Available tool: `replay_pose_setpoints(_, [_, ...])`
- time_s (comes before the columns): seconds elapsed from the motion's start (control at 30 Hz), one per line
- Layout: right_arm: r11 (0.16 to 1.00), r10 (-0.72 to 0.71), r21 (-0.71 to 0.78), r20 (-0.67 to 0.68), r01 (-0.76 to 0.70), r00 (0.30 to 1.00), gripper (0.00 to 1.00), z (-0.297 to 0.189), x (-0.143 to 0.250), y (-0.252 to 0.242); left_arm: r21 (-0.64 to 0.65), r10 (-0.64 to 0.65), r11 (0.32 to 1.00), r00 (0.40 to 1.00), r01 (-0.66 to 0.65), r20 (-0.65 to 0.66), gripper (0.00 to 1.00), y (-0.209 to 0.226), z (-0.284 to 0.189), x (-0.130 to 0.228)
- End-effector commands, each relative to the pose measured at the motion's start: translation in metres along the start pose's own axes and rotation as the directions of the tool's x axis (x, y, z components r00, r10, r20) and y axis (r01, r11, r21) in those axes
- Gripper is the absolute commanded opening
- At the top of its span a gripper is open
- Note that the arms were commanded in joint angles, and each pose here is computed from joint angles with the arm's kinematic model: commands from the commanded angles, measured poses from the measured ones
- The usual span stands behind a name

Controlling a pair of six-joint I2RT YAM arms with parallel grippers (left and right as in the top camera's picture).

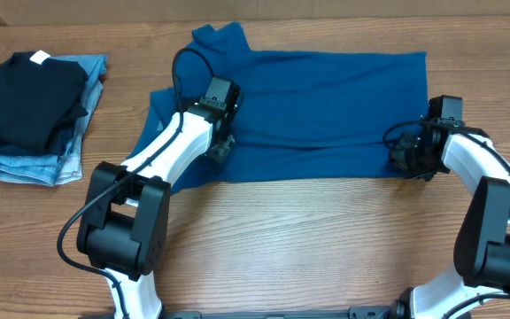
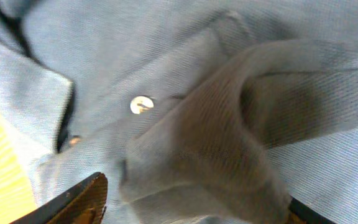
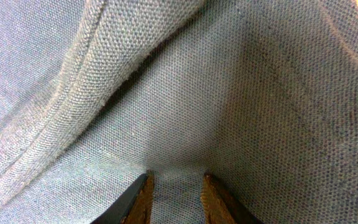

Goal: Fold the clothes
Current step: 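Pull the grasped fabric leftward with the left gripper while right holds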

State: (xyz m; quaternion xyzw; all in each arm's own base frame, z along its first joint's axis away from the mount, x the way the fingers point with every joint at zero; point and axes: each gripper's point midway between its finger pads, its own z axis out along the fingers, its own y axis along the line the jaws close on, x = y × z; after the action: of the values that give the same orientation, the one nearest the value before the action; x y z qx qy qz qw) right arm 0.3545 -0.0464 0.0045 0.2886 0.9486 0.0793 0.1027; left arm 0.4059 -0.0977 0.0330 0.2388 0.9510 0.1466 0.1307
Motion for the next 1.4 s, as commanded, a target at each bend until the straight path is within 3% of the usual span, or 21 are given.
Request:
replay_pose_setpoints(0.0, [0.999, 0.003, 0.041, -0.004, -0.003, 1.0, 0.32, 0.005, 0.002, -0.009, -0.087, -0.011, 0.996, 1.0, 0.011, -0.006, 0.72, 0.012, 0.001, 0.001])
replay_pose_setpoints(0.33, [0.999, 0.003, 0.042, -0.005, -0.003, 1.0, 0.33, 0.005, 0.002, -0.009, -0.229, -0.031, 0.972, 0.996, 0.048, 0.078, 0.74, 0.043, -0.002, -0.02])
replay_pose_setpoints(0.53, [0.999, 0.003, 0.042, -0.006, -0.003, 1.0, 0.34, 0.005, 0.002, -0.009, -0.279, -0.157, 0.939, 0.972, 0.202, 0.175, 0.7, 0.092, -0.003, -0.035])
replay_pose_setpoints(0.63, [0.999, 0.003, 0.042, -0.006, -0.003, 1.0, 0.34, 0.005, 0.002, -0.009, -0.283, -0.2, 0.93, 0.97, 0.233, 0.141, 0.77, 0.112, -0.014, -0.031])
replay_pose_setpoints(0.7, [0.999, 0.003, 0.042, -0.005, -0.003, 1.0, 0.34, 0.005, 0.002, -0.009, -0.268, -0.263, 0.919, 0.955, 0.291, 0.136, 0.82, 0.124, -0.025, -0.031])
replay_pose_setpoints(0.8, [0.999, 0.003, 0.041, -0.005, -0.003, 1.0, 0.34, 0.005, 0.002, -0.009, -0.108, -0.299, 0.944, 0.946, 0.312, 0.126, 0.84, 0.117, -0.042, -0.041])
replay_pose_setpoints(0.9, [0.999, 0.003, 0.042, -0.005, -0.003, 1.0, 0.35, 0.005, 0.002, -0.009, -0.04, -0.302, 0.951, 0.951, 0.305, 0.06, 0.73, 0.103, -0.053, -0.033])
replay_pose_setpoints(1.1, [0.999, 0.003, 0.041, -0.004, -0.003, 1.0, 0.4, 0.005, 0.002, -0.009, -0.032, -0.247, 0.969, 0.956, 0.245, -0.161, 0.78, 0.081, -0.045, 0.022])
replay_pose_setpoints(1.17, [0.999, 0.003, 0.041, -0.004, -0.003, 1.0, 0.4, 0.005, 0.002, -0.009, 0.001, -0.169, 0.985, 0.956, 0.174, -0.238, 0.79, 0.07, -0.04, 0.042])
replay_pose_setpoints(1.27, [0.999, 0.003, 0.038, -0.005, -0.003, 1.0, 0.41, 0.005, 0.002, -0.008, 0.063, -0.027, 0.997, 0.957, 0.047, -0.288, 0.8, 0.052, -0.03, 0.06])
replay_pose_setpoints(1.37, [0.999, 0.004, 0.036, -0.005, -0.003, 1.0, 0.41, 0.005, 0.002, -0.008, 0.073, 0.018, 0.997, 0.961, 0.002, -0.277, 0.81, 0.045, -0.016, 0.064])
